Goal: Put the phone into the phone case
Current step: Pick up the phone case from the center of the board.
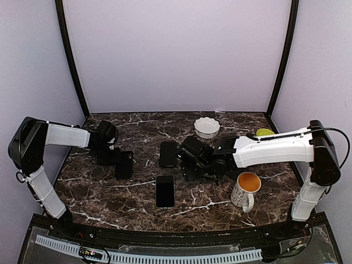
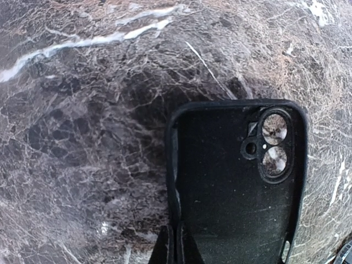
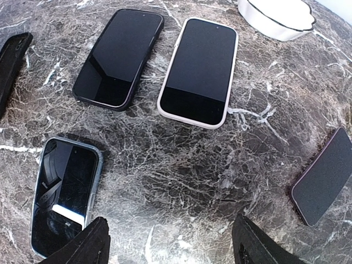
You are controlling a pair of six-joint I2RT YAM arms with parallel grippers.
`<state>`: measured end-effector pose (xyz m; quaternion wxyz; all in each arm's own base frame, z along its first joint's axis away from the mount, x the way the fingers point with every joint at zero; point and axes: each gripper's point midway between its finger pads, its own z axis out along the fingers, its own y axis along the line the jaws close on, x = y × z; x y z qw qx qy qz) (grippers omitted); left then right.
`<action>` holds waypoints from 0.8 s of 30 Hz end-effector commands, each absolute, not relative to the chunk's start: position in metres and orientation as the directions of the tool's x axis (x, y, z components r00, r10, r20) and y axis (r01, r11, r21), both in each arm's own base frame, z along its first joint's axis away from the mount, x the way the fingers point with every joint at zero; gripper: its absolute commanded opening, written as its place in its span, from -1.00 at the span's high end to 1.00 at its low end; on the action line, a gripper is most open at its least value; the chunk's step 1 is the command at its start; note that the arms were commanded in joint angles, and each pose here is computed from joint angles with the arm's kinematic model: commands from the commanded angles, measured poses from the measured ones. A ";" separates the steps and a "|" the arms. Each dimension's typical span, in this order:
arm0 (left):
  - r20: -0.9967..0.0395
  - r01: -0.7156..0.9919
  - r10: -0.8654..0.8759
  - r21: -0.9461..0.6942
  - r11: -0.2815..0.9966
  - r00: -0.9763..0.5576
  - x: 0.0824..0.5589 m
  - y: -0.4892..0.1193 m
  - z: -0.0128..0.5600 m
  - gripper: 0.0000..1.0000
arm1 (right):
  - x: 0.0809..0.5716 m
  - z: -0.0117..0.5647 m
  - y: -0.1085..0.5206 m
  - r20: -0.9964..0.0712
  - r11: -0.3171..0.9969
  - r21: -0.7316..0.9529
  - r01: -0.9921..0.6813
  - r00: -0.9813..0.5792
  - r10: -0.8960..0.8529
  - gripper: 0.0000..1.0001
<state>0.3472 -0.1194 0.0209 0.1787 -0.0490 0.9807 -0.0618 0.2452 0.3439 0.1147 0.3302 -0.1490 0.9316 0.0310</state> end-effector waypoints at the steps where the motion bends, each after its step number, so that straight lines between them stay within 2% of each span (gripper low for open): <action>1: -0.320 -0.035 -0.097 -0.193 0.981 -0.942 0.330 -0.133 0.027 1.00 | 0.247 0.136 0.345 -0.665 0.956 -0.019 -0.292 -0.711 -0.230 -0.55; 6: -0.584 0.055 -0.006 -0.087 0.995 -0.812 0.344 -0.147 0.093 1.00 | 0.245 0.159 0.358 -0.714 0.935 0.066 -0.350 -0.671 -0.201 -0.58; 9: -0.759 0.109 0.065 -0.008 0.994 -0.648 0.343 -0.162 0.150 1.00 | 0.243 0.183 0.372 -0.760 0.896 0.154 -0.416 -0.629 -0.162 -0.58; 13: -0.917 0.136 0.110 0.061 0.989 -0.384 0.333 -0.186 0.221 1.00 | 0.238 0.225 0.387 -0.830 0.817 0.273 -0.508 -0.554 -0.067 -0.58; 17: -0.976 0.128 0.169 0.152 0.980 -0.135 0.308 -0.209 0.282 1.00 | 0.222 0.279 0.406 -0.885 0.649 0.386 -0.655 -0.462 0.059 -0.62; 20: -0.985 0.135 0.169 0.165 0.977 -0.017 0.288 -0.226 0.312 1.00 | 0.211 0.314 0.418 -0.903 0.529 0.416 -0.740 -0.406 0.143 -0.65; 24: -0.988 0.193 0.145 0.153 0.969 0.056 0.270 -0.249 0.330 1.00 | 0.217 0.325 0.433 -0.916 0.522 0.393 -0.757 -0.372 0.150 -0.68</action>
